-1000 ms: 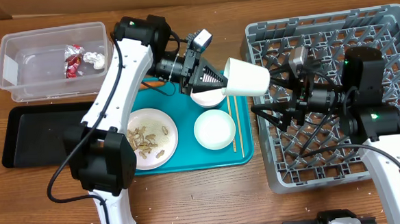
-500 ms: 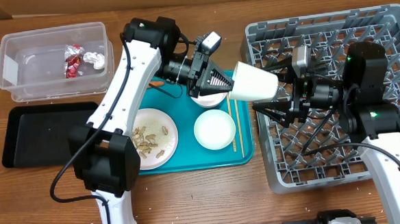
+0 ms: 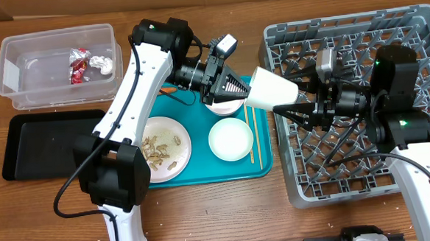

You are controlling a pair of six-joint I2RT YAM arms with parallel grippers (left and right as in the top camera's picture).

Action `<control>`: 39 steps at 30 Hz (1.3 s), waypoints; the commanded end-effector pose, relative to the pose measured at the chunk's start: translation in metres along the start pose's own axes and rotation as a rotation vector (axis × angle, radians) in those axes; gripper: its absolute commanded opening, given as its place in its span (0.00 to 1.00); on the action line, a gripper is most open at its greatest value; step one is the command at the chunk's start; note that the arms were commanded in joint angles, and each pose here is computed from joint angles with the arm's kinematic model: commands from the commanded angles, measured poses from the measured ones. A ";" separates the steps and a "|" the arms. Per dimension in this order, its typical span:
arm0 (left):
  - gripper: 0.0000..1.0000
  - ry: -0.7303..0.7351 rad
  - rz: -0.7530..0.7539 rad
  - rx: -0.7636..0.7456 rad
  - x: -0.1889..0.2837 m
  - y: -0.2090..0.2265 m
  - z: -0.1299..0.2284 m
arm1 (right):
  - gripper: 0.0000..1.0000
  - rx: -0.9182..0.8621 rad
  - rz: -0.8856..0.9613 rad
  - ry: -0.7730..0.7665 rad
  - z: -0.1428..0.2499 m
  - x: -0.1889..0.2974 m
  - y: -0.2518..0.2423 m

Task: Sort waste into correct bins and load items into the dishwasher
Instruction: 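Carry the bowl with the right gripper and place it in the rack's right side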

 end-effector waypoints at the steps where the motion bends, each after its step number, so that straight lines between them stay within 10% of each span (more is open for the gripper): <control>1: 0.15 0.003 -0.040 -0.050 -0.001 -0.010 0.007 | 0.62 0.035 -0.056 -0.032 -0.012 -0.001 0.006; 23: 0.09 -0.387 -1.257 0.348 0.059 0.041 0.008 | 0.51 -0.466 0.784 0.414 0.024 0.039 -0.028; 39: 0.05 -0.773 -1.415 0.231 0.089 -0.041 0.078 | 0.45 -0.989 1.672 0.448 0.029 0.196 -0.020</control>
Point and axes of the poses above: each gripper's point midway between its finger pads, its own x axis back along the fingers, its own y axis along the line the jaws close on, z = x × y, the point moved 10 cm from there along x, back along the fingers, and after that the axes turned 8 degrees about x, right-handed, at the moved point
